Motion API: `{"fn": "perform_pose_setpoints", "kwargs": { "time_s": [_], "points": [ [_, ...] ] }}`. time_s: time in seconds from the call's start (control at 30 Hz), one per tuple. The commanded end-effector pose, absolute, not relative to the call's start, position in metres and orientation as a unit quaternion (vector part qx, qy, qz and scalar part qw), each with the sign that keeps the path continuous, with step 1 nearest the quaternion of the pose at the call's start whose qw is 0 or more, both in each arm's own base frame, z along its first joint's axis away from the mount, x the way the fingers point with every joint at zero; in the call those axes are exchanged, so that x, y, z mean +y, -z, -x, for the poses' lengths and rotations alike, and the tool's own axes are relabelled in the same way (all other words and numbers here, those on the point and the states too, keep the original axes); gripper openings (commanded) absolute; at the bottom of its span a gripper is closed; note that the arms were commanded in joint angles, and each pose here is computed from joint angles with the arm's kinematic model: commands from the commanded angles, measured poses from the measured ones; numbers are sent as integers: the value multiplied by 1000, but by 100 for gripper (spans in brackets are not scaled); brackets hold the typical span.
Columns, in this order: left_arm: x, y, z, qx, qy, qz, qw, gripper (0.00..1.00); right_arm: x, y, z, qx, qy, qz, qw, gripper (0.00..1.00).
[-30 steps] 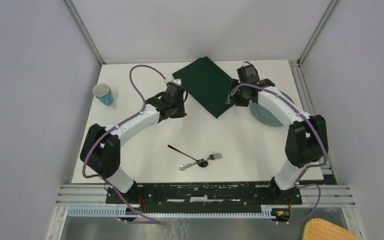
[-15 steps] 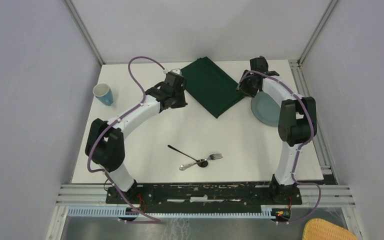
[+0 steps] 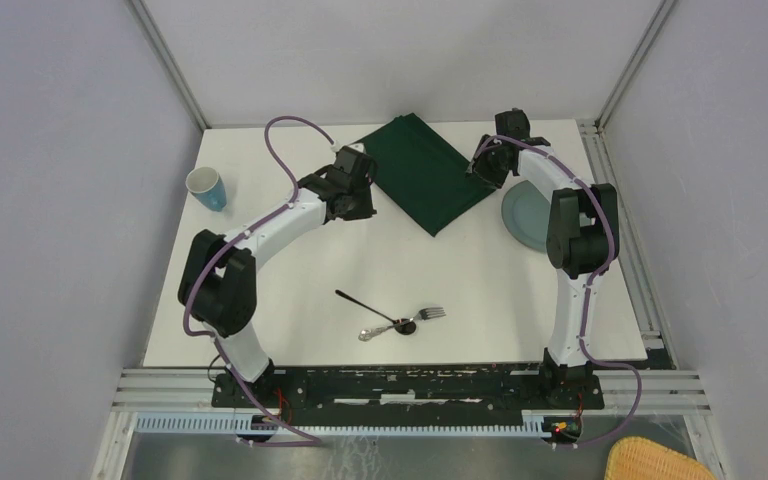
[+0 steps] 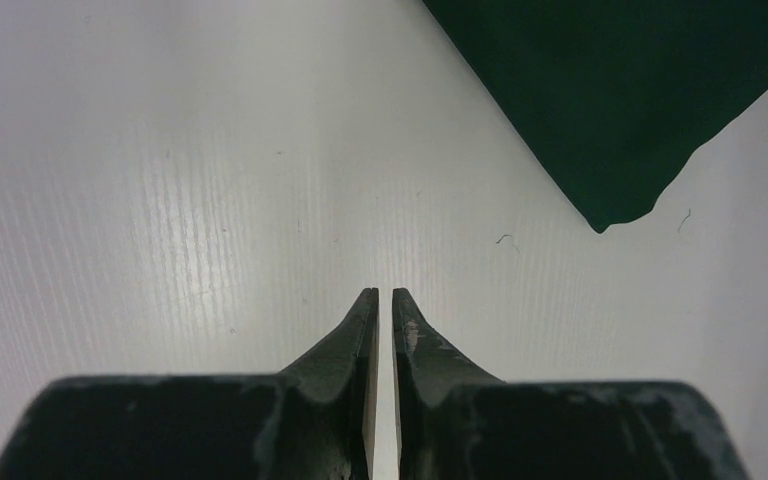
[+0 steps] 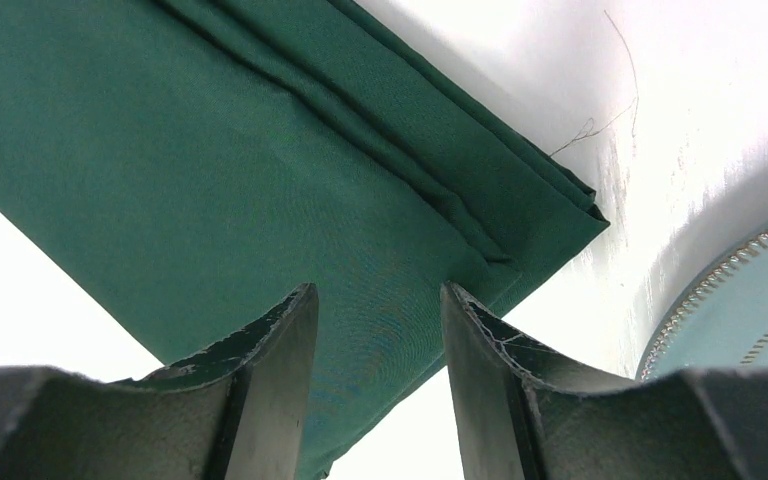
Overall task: Set the dinner table for one person
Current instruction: Flatten out the napkin at the center of the board.
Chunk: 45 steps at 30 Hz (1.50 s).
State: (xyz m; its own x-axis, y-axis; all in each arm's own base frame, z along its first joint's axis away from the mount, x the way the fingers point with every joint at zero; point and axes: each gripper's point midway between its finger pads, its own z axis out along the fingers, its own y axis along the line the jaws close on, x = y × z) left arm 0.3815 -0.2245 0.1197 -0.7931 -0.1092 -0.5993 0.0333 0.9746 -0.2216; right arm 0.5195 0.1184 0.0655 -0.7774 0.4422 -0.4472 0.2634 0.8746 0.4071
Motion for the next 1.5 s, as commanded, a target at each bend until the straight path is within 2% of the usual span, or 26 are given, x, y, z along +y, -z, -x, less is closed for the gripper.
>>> {"fn": "perform_pose_setpoints", "kwargs": {
  "time_s": [0.0, 0.63, 1.47],
  "points": [
    [-226, -135, -393, 933, 114, 6, 341, 15, 120, -84, -531, 920, -171, -185, 299, 54],
    [-229, -126, -393, 934, 124, 9, 335, 14, 105, -107, -510, 920, -141, -193, 312, 55],
    [-225, -129, -393, 936, 117, 5, 332, 14, 101, -58, -523, 930, -125, -199, 284, 55]
  ]
}}
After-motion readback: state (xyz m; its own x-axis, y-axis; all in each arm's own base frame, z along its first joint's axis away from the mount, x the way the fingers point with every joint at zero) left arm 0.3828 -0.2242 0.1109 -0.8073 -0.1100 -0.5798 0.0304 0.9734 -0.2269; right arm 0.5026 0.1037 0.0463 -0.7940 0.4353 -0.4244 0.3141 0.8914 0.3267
